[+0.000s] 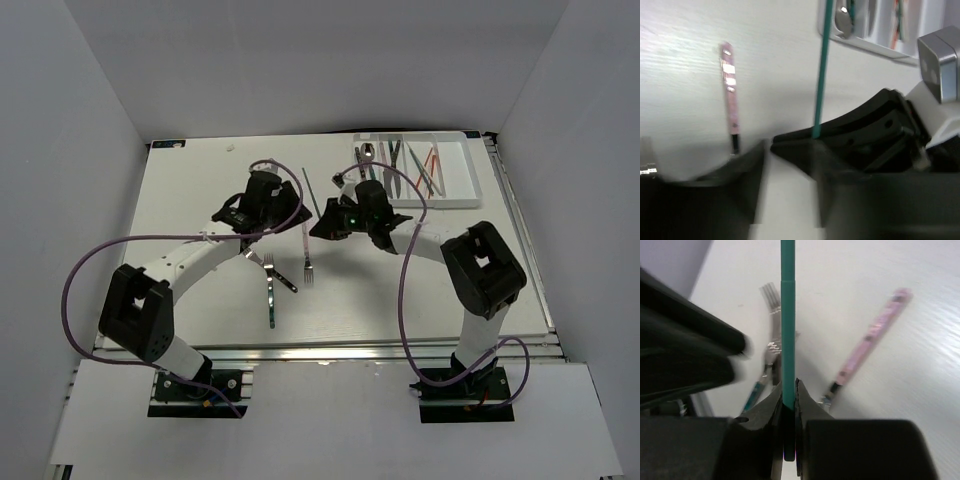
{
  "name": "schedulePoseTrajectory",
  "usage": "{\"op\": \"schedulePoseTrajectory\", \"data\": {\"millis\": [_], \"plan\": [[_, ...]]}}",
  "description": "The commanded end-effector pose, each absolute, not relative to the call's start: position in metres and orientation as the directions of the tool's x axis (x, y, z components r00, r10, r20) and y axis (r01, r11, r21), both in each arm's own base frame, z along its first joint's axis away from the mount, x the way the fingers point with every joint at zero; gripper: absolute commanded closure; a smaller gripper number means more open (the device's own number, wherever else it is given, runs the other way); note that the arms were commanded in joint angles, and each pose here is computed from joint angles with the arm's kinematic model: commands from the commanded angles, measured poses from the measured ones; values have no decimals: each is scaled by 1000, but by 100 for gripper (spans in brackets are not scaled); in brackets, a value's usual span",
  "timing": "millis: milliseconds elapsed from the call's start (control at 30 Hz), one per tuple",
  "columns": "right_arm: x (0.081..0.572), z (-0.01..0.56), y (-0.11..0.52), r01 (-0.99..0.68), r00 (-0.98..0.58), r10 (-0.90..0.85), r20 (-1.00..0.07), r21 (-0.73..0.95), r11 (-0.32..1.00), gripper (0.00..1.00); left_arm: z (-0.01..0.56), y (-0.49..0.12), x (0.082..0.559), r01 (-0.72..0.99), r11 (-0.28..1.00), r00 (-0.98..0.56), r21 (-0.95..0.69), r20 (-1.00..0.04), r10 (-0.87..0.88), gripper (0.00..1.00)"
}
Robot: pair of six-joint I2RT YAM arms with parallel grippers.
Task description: Sort the eating utensils into containers
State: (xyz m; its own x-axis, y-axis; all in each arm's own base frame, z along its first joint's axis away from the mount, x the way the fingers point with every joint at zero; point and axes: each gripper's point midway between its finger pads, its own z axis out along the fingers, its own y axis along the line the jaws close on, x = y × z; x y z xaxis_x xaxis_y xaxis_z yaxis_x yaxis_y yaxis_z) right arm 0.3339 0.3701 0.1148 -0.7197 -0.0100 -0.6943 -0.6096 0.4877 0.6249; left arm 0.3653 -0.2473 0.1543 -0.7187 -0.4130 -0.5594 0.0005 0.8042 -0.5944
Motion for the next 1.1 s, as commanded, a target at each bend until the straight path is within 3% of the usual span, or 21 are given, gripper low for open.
{"op": "schedulePoseTrajectory", "data": {"millis": [0,67,100,267,367,600,800,833,867,1067], "plan": [[388,121,321,-523,-680,35,-733,518,676,100,196,-202,376,-91,899,-614,-429,-686,-390,36],[417,114,277,-430,-702,32,-711,460,777,100,214,-177,379,-151,922,-544,-356,-749,-379,4],[430,105,257,-376,-707,37,-706,419,826,100,227,-170,377,-151,923,-516,-353,-769,-378,2],[495,106,161,-184,-711,46,-702,249,951,100,215,-154,362,-137,959,-551,-248,-786,-282,2],[517,81,115,-108,-772,-8,-635,119,987,100,202,-146,353,-130,974,-586,-187,-777,-228,2],[565,79,65,-24,-787,17,-616,58,998,100,201,-119,334,-119,992,-601,-49,-792,-112,2],[574,77,46,6,-788,46,-614,66,998,100,191,-91,313,-124,990,-607,70,-794,-20,2],[574,77,47,2,-788,46,-614,71,997,95,190,-87,312,-136,987,-602,82,-798,-17,2],[574,77,48,-4,-788,45,-614,79,997,82,188,-85,311,-139,987,-601,84,-799,-17,2],[568,95,55,-15,-772,62,-633,116,993,57,169,-82,303,-141,986,-612,84,-791,-20,2]]}}
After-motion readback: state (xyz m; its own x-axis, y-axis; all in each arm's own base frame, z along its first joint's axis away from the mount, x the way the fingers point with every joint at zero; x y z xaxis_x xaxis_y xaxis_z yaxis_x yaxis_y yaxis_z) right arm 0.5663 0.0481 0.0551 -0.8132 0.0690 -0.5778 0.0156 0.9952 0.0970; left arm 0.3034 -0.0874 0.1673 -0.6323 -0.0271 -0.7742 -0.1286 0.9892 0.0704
